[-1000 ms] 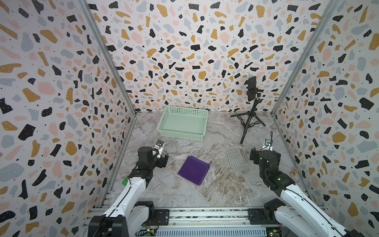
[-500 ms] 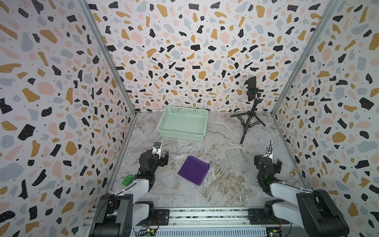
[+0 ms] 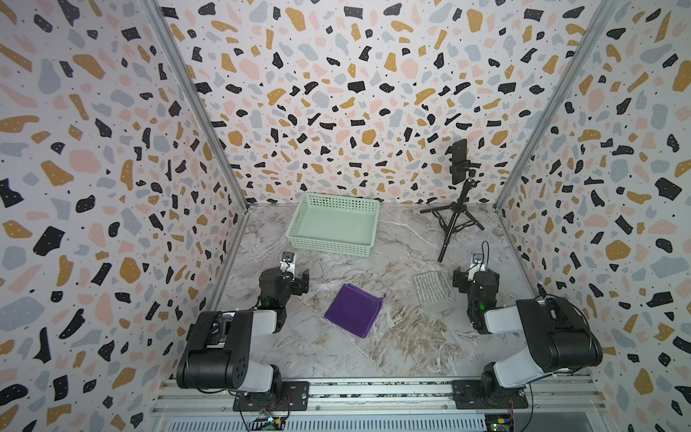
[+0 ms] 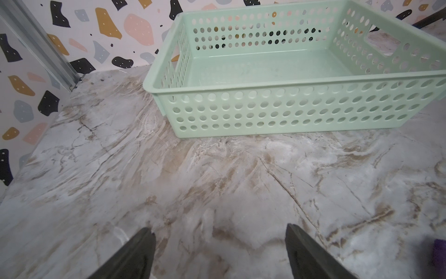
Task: Fold the square dishcloth
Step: Reset both arms
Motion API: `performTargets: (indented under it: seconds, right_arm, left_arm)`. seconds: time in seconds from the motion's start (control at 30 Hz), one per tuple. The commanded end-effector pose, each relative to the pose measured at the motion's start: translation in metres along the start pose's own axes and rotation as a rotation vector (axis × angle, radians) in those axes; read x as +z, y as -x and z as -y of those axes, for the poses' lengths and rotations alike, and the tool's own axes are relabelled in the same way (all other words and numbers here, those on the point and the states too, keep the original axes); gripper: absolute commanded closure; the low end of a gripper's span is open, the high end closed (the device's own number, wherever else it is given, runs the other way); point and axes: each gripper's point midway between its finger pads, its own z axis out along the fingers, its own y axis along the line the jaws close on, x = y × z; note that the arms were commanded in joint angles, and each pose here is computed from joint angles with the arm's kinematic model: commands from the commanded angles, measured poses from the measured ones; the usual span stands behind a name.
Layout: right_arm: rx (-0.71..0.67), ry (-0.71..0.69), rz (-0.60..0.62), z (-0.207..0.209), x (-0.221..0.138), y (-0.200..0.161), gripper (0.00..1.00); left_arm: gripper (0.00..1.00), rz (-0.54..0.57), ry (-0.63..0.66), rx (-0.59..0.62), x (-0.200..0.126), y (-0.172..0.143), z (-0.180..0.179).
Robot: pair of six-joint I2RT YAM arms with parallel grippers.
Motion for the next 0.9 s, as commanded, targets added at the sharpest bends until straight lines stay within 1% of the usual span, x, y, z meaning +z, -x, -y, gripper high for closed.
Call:
performTargets:
  seconds: [0.0,0.03,0.1,0.17,0.23,0.3,0.37,0.43,0.47,0.53,0.7,0.73,0.87]
  right_arm:
    - [0.019,0.041,-0.015,-0.004,0.0025,-0.0001,0.0]
    - [0.022,0.04,-0.037,-0.0034,0.0012,-0.0018,0.0]
    - [0.019,0.036,0.003,-0.0029,0.0015,0.0036,0.0]
    - [0.018,0.046,-0.028,-0.0044,0.001,0.0004,0.0]
    - [0.015,0.045,-0.001,-0.0048,0.0016,0.0032,0.0]
    - [0.018,0.046,-0.027,-0.0043,0.0011,0.0002,0.0]
    - [0.015,0.046,-0.008,-0.0047,0.0018,0.0017,0.0]
    - [0.016,0.046,-0.025,-0.0048,0.0011,-0.0001,0.0]
    - [0.016,0.047,-0.008,-0.0049,0.0016,0.0029,0.0]
    - [0.017,0.048,-0.017,-0.005,0.0012,0.001,0.0]
    - [0.017,0.047,-0.011,-0.0049,0.0015,0.0022,0.0]
    - [0.015,0.046,-0.012,-0.0049,0.0016,0.0015,0.0]
    - [0.016,0.046,-0.013,-0.0049,0.0015,0.0016,0.0]
  left_arm:
    - [0.12,0.065,0.014,-0.008,-0.0005,0.0199,-0.0046]
    - [0.12,0.067,0.014,-0.008,-0.0005,0.0205,-0.0046]
    - [0.12,0.066,0.014,-0.008,-0.0007,0.0196,-0.0045]
    - [0.11,0.068,0.015,-0.008,-0.0009,0.0203,-0.0047]
    - [0.11,0.068,0.014,-0.008,-0.0009,0.0203,-0.0045]
    - [0.1,0.068,0.014,-0.008,-0.0009,0.0203,-0.0045]
    - [0.1,0.068,0.014,-0.008,-0.0009,0.0204,-0.0044]
    - [0.1,0.069,0.014,-0.008,-0.001,0.0206,-0.0045]
    - [0.1,0.069,0.015,-0.008,-0.001,0.0205,-0.0047]
    - [0.1,0.069,0.014,-0.008,-0.0011,0.0205,-0.0046]
    - [0.15,0.07,0.012,-0.008,-0.0006,0.0194,-0.0041]
    - [0.15,0.068,0.012,-0.008,-0.0002,0.0193,-0.0041]
    - [0.07,0.065,0.012,-0.008,-0.0002,0.0193,-0.0041]
